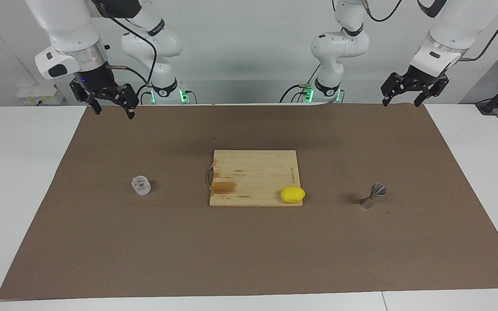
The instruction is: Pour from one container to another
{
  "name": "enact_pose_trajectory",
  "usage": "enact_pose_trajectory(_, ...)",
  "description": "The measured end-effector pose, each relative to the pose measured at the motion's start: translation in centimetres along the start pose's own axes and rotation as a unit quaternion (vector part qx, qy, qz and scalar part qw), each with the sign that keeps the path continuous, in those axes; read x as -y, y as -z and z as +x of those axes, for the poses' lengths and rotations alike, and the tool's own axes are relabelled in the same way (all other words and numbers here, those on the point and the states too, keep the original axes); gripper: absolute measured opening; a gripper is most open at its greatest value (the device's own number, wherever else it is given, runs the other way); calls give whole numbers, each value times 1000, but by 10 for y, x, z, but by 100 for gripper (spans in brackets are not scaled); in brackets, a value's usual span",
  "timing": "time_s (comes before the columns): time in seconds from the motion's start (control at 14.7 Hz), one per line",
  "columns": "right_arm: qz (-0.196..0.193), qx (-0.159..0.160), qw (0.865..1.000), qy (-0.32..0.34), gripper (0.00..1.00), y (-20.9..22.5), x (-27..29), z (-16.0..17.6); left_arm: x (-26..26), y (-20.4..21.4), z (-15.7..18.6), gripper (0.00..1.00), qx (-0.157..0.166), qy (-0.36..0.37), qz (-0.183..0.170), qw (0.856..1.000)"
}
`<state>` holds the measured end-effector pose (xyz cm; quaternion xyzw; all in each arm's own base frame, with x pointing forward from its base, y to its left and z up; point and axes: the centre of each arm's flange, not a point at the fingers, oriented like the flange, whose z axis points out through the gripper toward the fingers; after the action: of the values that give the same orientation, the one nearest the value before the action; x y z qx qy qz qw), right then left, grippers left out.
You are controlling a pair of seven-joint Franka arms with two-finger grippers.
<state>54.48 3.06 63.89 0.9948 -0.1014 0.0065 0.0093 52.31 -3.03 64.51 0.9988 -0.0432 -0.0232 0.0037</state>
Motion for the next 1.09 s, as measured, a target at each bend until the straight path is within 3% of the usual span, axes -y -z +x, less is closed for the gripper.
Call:
enact_pose_trajectory(0.2, 0, 0, 1000, 0, 100, 0, 0, 0, -2, -3, 1, 100, 1, 33, -10, 999)
enact_pose_trajectory(0.41, 0, 0, 1000, 0, 100, 0, 0, 0, -9, -3, 1, 100, 4, 102, -44, 994)
enact_pose_trajectory(0.54, 0, 0, 1000, 0, 100, 0, 0, 0, -9, -10, 6, 100, 8, 165, -85, 983)
enact_pose_trajectory(0.68, 0, 0, 1000, 0, 100, 0, 0, 0, 2, -35, 15, 100, 32, 248, -120, 961)
enact_pose_trajectory(0.81, 0, 0, 1000, 0, 100, 0, 0, 0, 16, -64, 29, 100, 66, 359, -156, 918)
enact_pose_trajectory(1.09, 0, 0, 1000, 0, 100, 0, 0, 0, 52, -119, 62, 100, 126, 562, -228, 785)
